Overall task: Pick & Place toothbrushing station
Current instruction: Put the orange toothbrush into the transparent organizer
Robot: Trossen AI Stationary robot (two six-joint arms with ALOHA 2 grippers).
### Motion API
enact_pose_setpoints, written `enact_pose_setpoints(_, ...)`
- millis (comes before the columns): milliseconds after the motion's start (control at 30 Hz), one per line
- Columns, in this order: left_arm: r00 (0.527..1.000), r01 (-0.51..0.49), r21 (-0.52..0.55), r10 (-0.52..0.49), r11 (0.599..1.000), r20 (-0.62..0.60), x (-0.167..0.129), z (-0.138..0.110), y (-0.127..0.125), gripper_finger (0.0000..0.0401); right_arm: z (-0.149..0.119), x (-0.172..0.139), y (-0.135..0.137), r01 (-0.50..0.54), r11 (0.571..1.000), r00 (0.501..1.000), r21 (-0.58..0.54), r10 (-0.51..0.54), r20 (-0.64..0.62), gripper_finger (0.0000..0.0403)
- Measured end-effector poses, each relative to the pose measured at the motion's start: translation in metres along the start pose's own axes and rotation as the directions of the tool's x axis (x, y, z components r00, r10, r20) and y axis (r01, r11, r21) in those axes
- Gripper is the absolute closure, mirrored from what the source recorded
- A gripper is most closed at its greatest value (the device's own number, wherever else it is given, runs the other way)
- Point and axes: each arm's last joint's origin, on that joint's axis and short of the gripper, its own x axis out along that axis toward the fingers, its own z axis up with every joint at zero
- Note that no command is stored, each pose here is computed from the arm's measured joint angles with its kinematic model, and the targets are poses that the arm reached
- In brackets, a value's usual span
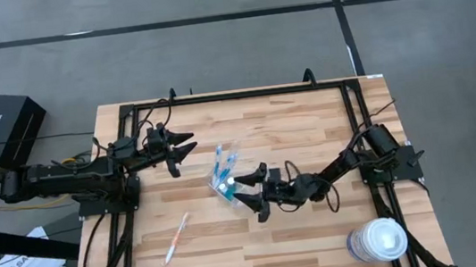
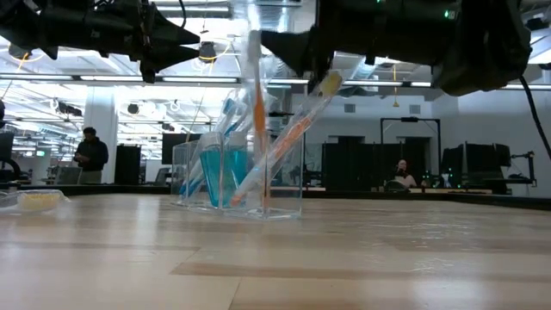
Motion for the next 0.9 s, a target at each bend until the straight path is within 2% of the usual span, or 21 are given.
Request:
enact_pose_setpoints(200, 1.000, 0.016, -0.025, -0.016, 1.000, -0.003, 0.000, 0.000, 0.000, 0.0242, 0.017, 0.001, 0.005, -0.021, 0.999, 0.996, -0.034, 0.024, 0.091, 0.0139)
enact_pose_setpoints(300, 0.999, 0.045, -0.031, -0.045, 0.999, -0.009, 0.000, 0.000, -0.001, 0.0242, 0.045, 0.007, 0.015, -0.049, 0.998, 0.991, -0.043, 0.053, 0.121, 0.0139)
enact_pose_setpoints(400, 0.995, 0.090, -0.060, -0.092, 0.994, -0.031, 0.000, -0.001, -0.003, 0.0242, 0.079, 0.014, 0.028, -0.068, 0.992, 0.992, -0.108, 0.078, 0.096, 0.0139)
enact_pose_setpoints(533, 0.988, 0.073, -0.146, -0.091, 0.987, -0.124, -0.001, -0.010, -0.001, 0.0242, 0.145, 0.029, 0.045, -0.014, 0.982, 0.998, -0.189, 0.003, -0.058, 0.0139)
enact_pose_setpoints(633, 0.964, 0.042, -0.196, -0.092, 0.980, -0.251, -0.003, -0.022, 0.001, 0.0242, 0.198, 0.036, 0.055, 0.028, 0.957, 0.977, -0.288, -0.087, -0.195, 0.0139)
enact_pose_setpoints(700, 0.931, 0.019, -0.236, -0.103, 0.972, -0.350, -0.005, -0.031, 0.002, 0.0242, 0.238, 0.038, 0.062, 0.039, 0.940, 0.971, -0.340, -0.116, -0.208, 0.0139)
enact_pose_setpoints(800, 0.870, 0.003, -0.328, -0.164, 0.945, -0.465, -0.010, -0.041, 0.002, 0.0242, 0.296, 0.038, 0.069, 0.031, 0.926, 0.979, -0.377, -0.105, -0.177, 0.0139)
enact_pose_setpoints(900, 0.810, -0.046, -0.373, -0.184, 0.927, -0.557, -0.014, -0.046, 0.002, 0.0242, 0.338, 0.037, 0.067, 0.045, 0.921, 0.980, -0.386, -0.117, -0.163, 0.0139)
